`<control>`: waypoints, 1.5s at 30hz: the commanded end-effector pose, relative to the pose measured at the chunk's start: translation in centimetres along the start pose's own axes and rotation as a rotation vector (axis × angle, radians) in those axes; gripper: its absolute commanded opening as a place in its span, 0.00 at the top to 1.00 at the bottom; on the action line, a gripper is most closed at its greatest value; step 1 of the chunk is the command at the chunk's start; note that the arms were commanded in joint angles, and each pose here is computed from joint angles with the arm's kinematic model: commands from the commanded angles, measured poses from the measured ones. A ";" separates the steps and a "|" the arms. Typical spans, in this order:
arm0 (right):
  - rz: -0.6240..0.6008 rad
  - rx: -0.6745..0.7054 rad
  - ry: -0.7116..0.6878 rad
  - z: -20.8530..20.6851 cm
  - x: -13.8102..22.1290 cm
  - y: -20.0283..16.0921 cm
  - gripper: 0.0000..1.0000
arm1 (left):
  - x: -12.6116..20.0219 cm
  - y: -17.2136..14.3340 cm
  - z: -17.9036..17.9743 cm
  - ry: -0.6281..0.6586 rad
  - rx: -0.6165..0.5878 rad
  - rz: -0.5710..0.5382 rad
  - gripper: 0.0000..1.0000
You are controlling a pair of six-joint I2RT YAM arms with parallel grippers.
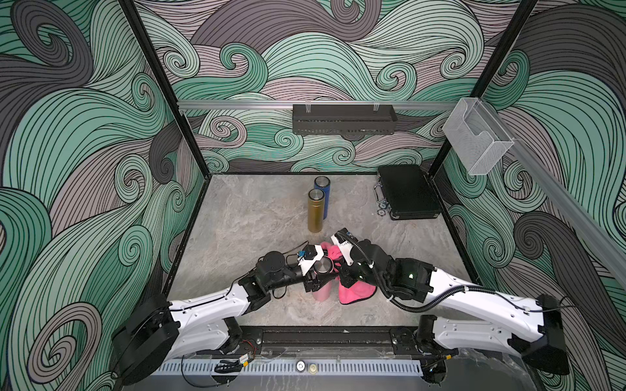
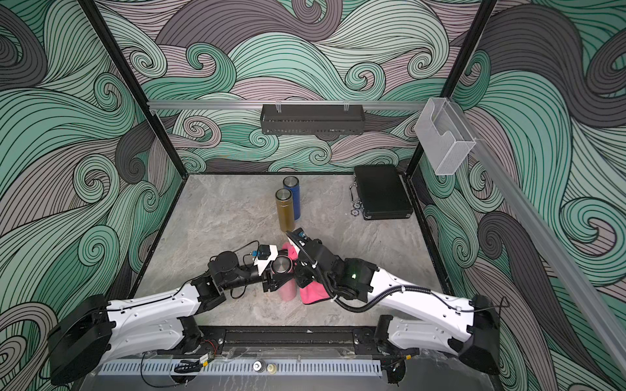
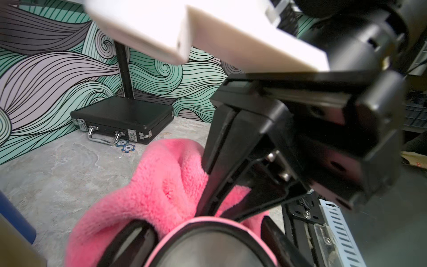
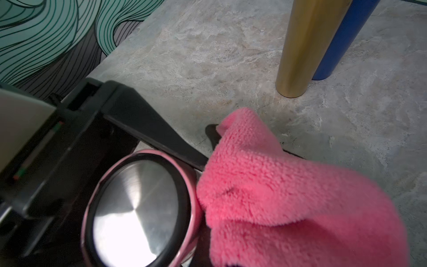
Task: Wipe the surface of the thermos
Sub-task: Wipe the dirt from the surface of the thermos.
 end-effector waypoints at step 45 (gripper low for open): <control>-0.778 -0.351 0.498 -1.7 4.1 0.2 1.00 | 3.9 23.9 1.6 0.333 0.187 -0.436 1.00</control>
Point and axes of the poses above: each gripper's point midway between its finger pads, its own x axis back along the fingers, its own z axis along the line the jaws close on, y = z × x, the point moved 6 cm from there along x, back along the fingers, and after that the axes turned 3 degrees about x, right-handed, at the moved point
